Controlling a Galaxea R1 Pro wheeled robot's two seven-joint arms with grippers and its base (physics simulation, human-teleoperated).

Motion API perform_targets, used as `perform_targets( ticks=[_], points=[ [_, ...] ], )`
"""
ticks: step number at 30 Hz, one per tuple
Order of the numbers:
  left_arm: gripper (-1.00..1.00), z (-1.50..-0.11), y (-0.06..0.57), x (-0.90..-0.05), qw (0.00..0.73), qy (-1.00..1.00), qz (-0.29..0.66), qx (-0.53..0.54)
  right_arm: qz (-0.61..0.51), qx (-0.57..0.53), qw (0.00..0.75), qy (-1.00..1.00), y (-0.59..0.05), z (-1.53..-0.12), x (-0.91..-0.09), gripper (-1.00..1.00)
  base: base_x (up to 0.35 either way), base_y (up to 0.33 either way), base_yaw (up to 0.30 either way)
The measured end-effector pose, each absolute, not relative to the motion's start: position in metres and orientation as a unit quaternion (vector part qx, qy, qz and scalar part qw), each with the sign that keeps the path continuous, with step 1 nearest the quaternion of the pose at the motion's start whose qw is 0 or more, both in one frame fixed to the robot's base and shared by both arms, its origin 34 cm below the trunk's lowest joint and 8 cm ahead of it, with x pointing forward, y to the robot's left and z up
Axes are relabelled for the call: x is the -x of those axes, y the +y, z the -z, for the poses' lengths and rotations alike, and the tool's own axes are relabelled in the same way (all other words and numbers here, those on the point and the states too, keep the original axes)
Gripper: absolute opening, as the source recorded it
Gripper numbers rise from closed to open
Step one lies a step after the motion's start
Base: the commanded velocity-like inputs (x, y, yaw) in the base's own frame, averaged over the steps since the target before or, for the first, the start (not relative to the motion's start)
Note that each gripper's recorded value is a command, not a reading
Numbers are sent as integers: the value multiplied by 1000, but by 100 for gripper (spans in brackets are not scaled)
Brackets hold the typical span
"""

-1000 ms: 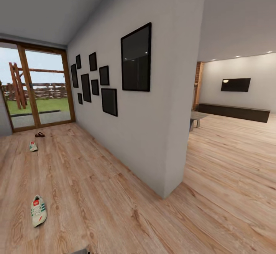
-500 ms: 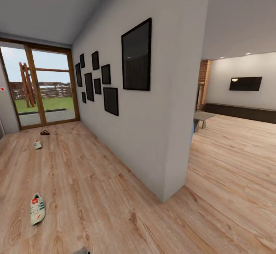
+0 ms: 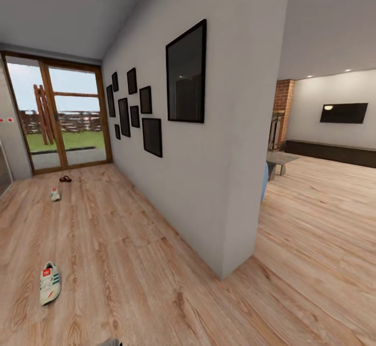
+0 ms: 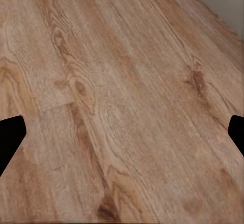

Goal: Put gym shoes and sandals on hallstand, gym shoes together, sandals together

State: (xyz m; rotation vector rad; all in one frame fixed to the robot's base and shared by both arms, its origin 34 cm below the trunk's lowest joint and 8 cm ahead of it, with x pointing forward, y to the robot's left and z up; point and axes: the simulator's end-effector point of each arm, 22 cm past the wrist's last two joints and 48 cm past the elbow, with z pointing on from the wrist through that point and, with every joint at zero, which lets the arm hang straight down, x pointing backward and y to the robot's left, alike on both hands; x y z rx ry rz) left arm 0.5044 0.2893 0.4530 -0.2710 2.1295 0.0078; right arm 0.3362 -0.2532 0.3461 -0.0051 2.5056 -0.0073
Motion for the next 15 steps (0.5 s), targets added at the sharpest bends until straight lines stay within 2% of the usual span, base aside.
perform_targets(
  ticks=[7, 15],
  points=[
    [100, -450, 289, -503, 474, 874, -4, 111, 3, 3, 309, 951, -253, -344, -333, 100, 24, -12, 203],
    [100, -447, 289, -500, 470, 876, -4, 111, 3, 3, 304, 953, -253, -343, -330, 100, 241, -184, 205]
  ],
)
